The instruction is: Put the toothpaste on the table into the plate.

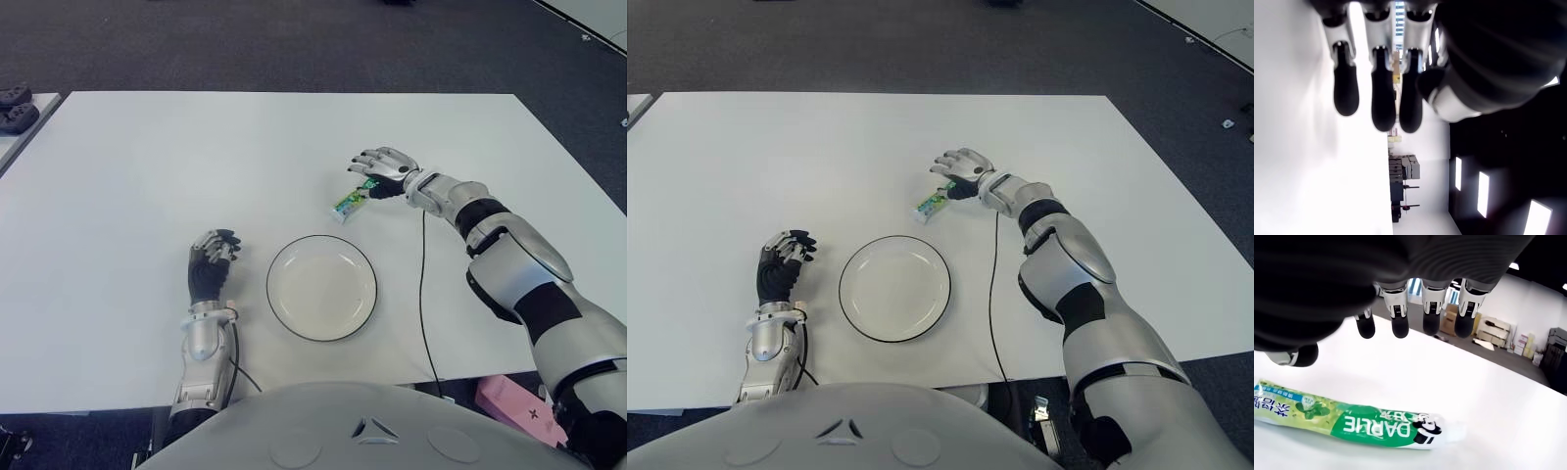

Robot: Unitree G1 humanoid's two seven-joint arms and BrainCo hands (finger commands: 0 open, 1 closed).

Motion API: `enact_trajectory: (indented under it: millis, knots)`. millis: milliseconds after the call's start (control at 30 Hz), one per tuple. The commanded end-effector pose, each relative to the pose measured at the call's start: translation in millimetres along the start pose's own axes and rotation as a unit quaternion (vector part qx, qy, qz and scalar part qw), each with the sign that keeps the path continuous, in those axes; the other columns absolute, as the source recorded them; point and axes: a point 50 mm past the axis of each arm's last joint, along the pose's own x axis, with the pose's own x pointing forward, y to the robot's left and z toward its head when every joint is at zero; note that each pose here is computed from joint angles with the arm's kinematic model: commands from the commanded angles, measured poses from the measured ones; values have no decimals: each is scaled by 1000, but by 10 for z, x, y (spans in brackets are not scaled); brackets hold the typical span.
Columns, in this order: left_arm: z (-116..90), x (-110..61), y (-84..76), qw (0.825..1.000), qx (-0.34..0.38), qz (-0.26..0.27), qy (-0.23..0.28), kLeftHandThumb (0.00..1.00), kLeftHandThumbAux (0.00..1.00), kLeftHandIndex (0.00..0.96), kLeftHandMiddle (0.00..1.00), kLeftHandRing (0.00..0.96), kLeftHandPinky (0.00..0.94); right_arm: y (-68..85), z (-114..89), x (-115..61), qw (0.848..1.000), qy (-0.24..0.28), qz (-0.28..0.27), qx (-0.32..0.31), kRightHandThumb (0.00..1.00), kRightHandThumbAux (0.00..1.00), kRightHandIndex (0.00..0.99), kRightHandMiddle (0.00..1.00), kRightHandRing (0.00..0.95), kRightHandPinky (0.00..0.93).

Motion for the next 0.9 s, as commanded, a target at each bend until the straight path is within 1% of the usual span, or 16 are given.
enact_trajectory:
  millis: [33, 333, 533, 667, 867, 900]
  knots:
    - [-178, -140, 7, 998, 6, 9, 56, 702, 724, 432, 512, 535, 544, 48, 106, 52, 1000, -7, 22, -19, 568, 123, 0, 0, 0, 0]
    - [-174, -166, 23, 998, 7, 11, 54, 701, 724, 432, 523, 550, 561, 106, 189, 72, 998, -19, 40, -36, 574, 108, 0, 0, 0, 0]
    - [-191, -166, 57, 999, 10, 3, 52, 699, 724, 432, 539, 569, 567, 126, 233, 83, 998, -28, 46, -41, 576, 105, 0, 0, 0, 0]
    - [-184, -178, 54, 999, 7, 7, 49, 698, 724, 431, 537, 559, 550, 163, 264, 81, 997, -30, 52, -40, 576, 91, 0, 0, 0, 0]
    - [-182, -204, 66, 999, 10, 11, 49, 697, 724, 431, 534, 551, 543, 277, 321, 65, 996, -29, 76, -45, 593, 93, 0, 0, 0, 0]
    - [-186, -207, 74, 999, 11, 12, 50, 697, 724, 431, 534, 551, 543, 324, 338, 53, 995, -28, 83, -47, 594, 95, 0, 0, 0, 0]
